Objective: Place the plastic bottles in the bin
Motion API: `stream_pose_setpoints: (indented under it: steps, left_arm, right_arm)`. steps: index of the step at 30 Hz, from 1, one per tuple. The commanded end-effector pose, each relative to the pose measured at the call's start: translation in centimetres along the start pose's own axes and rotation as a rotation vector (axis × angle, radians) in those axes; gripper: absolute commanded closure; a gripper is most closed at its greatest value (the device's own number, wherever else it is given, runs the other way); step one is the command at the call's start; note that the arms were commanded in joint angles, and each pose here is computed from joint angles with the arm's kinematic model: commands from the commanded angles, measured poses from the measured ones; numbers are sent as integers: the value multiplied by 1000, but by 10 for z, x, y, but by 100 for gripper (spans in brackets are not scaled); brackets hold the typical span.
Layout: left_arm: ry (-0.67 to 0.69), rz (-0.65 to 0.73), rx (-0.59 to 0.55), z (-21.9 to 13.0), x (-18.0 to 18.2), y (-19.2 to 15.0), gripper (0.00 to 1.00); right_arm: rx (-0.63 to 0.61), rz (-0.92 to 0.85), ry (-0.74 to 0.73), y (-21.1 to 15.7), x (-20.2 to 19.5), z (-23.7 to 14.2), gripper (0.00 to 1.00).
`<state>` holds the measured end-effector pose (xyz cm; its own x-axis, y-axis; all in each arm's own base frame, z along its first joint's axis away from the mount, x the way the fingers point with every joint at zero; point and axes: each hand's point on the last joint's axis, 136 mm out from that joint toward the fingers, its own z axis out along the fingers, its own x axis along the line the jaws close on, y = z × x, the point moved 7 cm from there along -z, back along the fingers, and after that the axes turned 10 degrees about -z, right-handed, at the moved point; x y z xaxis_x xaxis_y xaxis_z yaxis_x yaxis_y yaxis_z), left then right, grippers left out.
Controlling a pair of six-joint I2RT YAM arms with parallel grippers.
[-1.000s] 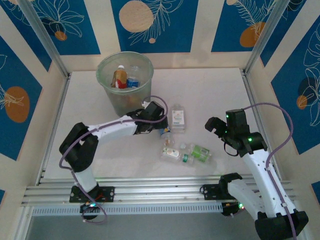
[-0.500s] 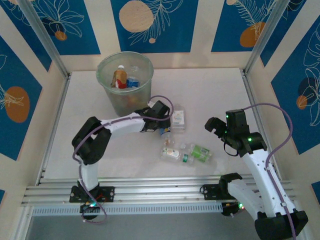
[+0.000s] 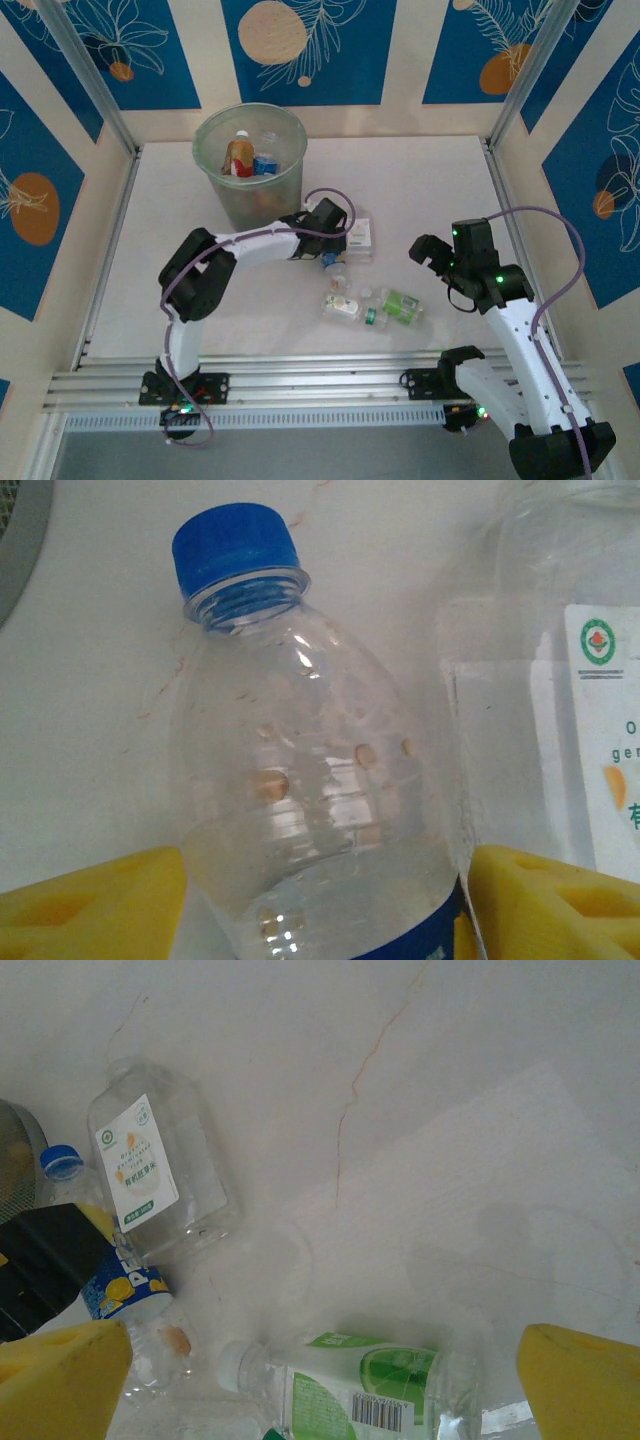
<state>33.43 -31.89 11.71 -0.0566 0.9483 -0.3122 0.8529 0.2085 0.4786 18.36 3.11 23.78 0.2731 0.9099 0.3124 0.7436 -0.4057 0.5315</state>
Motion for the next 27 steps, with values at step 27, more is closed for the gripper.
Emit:
stream_pose_setpoints:
  steps: [27]
  left_arm:
    - [59,92,-121,-1,1,37,52]
  right_arm:
    - [-24,11,16,4,0,-7,1]
